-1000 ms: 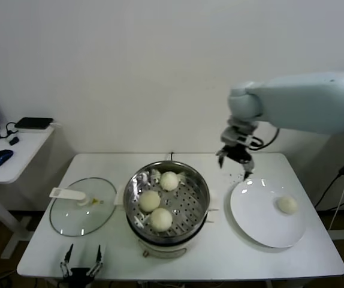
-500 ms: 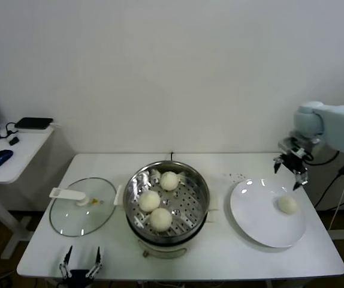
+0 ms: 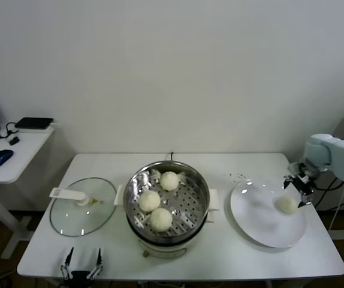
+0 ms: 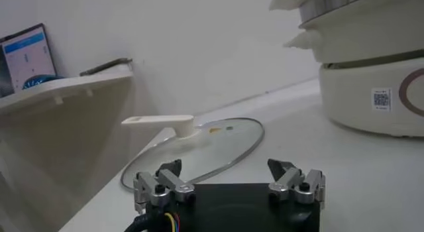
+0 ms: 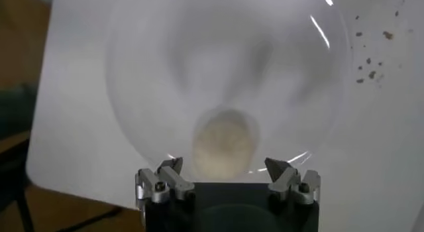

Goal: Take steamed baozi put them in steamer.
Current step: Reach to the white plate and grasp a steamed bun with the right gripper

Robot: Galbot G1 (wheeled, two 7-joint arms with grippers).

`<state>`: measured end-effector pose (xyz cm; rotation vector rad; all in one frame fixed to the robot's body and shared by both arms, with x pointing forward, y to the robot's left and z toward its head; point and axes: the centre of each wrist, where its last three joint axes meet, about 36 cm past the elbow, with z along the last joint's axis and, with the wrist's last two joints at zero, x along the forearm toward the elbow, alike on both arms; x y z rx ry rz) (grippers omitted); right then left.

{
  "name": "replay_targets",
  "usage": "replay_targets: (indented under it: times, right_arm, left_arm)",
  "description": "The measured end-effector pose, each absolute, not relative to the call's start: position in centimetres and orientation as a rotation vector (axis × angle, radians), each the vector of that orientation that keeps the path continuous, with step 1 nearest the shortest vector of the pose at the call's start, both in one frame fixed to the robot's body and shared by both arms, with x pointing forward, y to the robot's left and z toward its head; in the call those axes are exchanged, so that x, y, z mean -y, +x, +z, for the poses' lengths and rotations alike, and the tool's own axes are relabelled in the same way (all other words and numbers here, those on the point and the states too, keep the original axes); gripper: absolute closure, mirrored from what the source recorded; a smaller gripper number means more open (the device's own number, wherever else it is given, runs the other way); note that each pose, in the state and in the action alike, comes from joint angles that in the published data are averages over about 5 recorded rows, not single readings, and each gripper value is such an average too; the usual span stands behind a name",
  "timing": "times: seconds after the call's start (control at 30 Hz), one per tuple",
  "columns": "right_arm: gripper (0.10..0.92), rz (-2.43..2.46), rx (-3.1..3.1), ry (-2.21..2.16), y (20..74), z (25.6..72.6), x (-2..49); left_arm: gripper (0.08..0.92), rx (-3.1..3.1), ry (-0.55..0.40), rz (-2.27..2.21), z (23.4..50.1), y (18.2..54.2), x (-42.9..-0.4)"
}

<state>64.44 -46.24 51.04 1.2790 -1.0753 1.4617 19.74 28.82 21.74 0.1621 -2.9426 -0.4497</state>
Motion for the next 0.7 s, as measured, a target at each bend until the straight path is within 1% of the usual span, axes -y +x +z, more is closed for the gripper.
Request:
replay_targets:
  times: [0.3, 0.63, 0.7]
  right_arm:
    - [0.2, 1.463, 1.115, 1.257, 63.9, 47.9, 46.8]
    - [0.2, 1.455, 1.122, 1.243, 63.9, 47.3, 47.2]
    - [0.212, 1.452, 1.121, 1.242, 63.9, 47.3, 47.3]
  left_arm:
    - [0.177, 2.936, 0.163, -0.453, 21.6, 19.5, -28.9]
    - [0.177, 2.936, 0.164, -0.453, 21.6, 19.8, -28.9]
    - [0.177, 2.936, 0.164, -0.453, 21.6, 19.8, -28.9]
